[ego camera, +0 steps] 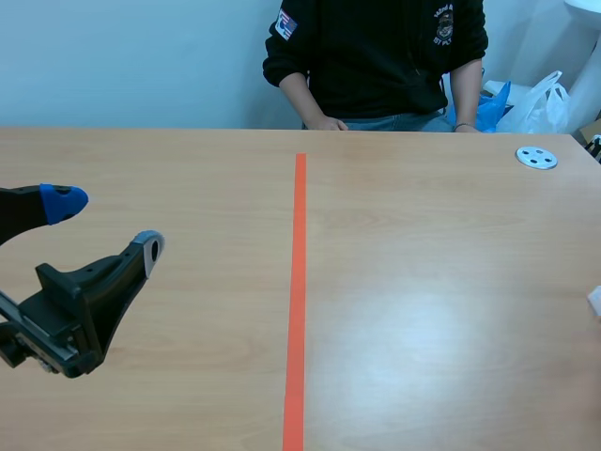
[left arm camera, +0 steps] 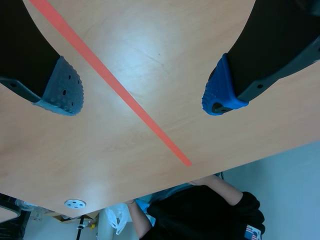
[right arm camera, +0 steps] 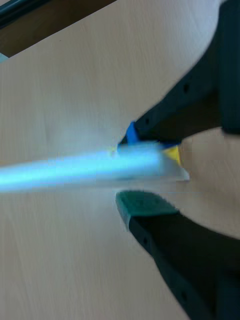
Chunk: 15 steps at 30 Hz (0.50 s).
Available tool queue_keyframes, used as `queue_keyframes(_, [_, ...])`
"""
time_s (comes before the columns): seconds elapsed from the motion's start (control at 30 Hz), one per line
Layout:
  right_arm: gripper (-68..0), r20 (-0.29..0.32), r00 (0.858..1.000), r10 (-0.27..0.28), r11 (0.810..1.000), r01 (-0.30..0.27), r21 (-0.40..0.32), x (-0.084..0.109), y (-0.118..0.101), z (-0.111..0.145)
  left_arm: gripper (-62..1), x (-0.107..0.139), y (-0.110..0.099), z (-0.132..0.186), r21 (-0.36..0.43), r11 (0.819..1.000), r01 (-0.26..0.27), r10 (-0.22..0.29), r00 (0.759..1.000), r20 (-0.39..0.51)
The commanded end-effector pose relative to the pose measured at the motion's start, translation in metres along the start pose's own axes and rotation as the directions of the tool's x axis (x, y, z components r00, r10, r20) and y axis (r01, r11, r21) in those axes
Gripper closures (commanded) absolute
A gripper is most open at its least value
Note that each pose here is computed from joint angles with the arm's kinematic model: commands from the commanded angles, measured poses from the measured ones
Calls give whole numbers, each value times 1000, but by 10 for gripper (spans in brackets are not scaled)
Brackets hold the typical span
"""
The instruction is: Sort the leaf by its shape. The table is split by an orange tape line. A compound leaf with several leaflets goes to the left side, a simple leaf with one blade goes to the right side. Return to the home posture when a red brick is placed on the table.
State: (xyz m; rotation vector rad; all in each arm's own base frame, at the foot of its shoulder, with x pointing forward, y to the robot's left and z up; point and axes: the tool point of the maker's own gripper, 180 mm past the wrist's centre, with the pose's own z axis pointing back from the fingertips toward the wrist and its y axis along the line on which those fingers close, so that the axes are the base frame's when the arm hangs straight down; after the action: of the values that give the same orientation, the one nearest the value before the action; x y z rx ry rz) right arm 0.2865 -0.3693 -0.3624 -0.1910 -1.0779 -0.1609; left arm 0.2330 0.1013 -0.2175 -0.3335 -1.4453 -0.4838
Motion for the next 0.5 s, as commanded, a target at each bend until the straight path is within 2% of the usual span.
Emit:
queue_keyframes(0.0, [-320, 66, 998, 2, 1000, -1, -14, 24, -7, -3, -512, 8, -1, -1, -2, 1000, -6, 7, 1000, 30])
queue_keyframes(0.07, [-423, 68, 998, 2, 1000, -1, -14, 24, -7, -3, -512, 8, -1, -1, -2, 1000, -6, 7, 1000, 30])
queue_keyframes(0.17, [-497, 73, 997, 4, 1000, -3, -12, 26, -6, -3, -512, 8, -1, -1, -2, 1000, -6, 7, 1000, 30])
queue_keyframes(0.3, [-519, 102, 995, 9, 1000, -8, -8, 39, -7, 0, -512, 8, -1, -1, -2, 1000, -6, 7, 1000, 30])
queue_keyframes(0.47, [-519, 190, 980, 56, 998, -59, 9, 82, -8, 18, -512, 5, -1, -1, -2, 1000, -7, 7, 1000, 14])
